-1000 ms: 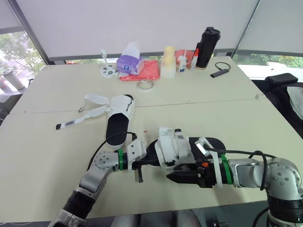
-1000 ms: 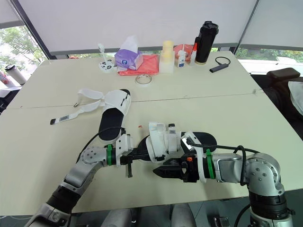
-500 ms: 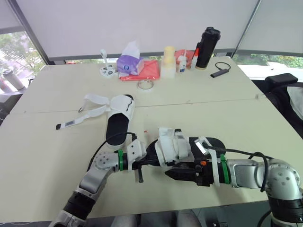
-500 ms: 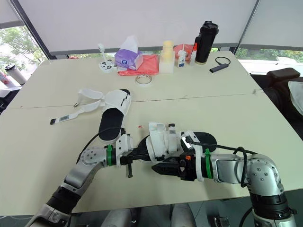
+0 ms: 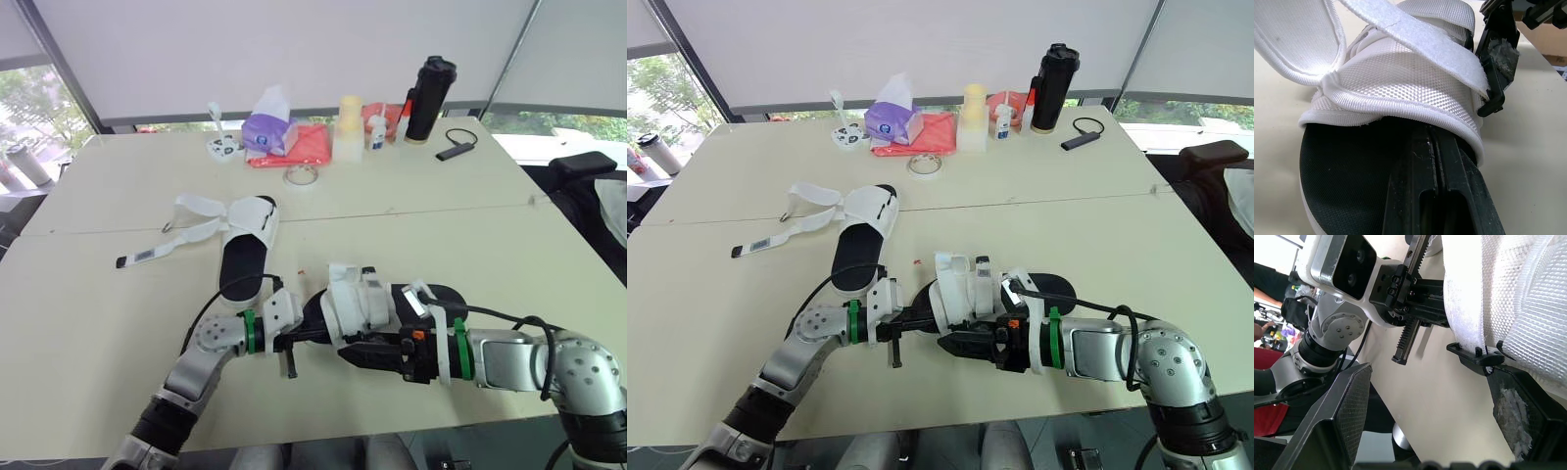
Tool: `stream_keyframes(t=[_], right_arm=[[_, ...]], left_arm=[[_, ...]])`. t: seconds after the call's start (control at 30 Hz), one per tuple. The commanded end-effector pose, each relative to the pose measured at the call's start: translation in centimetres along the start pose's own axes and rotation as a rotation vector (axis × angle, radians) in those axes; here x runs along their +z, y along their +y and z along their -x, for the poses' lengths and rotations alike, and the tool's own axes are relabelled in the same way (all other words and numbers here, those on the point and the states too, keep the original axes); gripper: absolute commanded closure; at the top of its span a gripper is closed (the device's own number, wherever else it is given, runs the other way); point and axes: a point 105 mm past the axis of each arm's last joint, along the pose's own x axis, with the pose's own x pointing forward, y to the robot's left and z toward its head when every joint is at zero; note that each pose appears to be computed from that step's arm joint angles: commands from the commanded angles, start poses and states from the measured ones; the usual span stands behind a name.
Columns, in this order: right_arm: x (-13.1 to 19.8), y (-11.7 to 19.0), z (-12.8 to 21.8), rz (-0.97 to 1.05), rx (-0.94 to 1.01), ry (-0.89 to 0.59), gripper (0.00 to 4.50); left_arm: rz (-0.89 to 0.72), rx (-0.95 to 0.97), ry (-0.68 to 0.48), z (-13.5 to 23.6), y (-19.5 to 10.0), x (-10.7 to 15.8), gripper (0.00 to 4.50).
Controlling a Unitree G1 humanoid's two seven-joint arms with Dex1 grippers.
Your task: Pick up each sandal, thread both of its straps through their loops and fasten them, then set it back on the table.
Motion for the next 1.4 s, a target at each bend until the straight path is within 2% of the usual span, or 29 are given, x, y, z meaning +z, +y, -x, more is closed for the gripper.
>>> stream_keyframes(t=[0.03, 0.23, 0.27, 0.47, 0.93, 1.4], right_arm=[[0.7, 0.8, 0.0, 0.012, 0.033, -0.035, 1.40], [0.8, 0.9, -0.1, 0.008, 0.032, -0.037, 4.37], [0.8, 0.9, -0.1, 0.007, 0.034, -0.037, 4.45], [0.6, 1.0, -0.1, 0.003, 0.043, -0.024, 4.45], [-2.4, 0.6, 0.7, -0.079, 0.061, 0.113, 4.45], [-3.6, -0.8, -0.5, -0.185, 0.040, 0.056, 4.45]], left_arm=[[0.009, -0.021, 0.014, -0.3, -0.6, -0.5, 4.50], [0.009, -0.019, 0.014, -0.3, -0.5, -0.5, 4.50], [0.009, -0.018, 0.013, -0.3, -0.5, -0.5, 4.50], [0.008, -0.016, 0.012, -0.2, -0.6, -0.5, 4.50], [0.003, -0.017, 0.008, -0.4, -0.5, -0.4, 4.50], [0.014, -0.003, -0.004, -0.3, -0.6, -0.1, 4.50]])
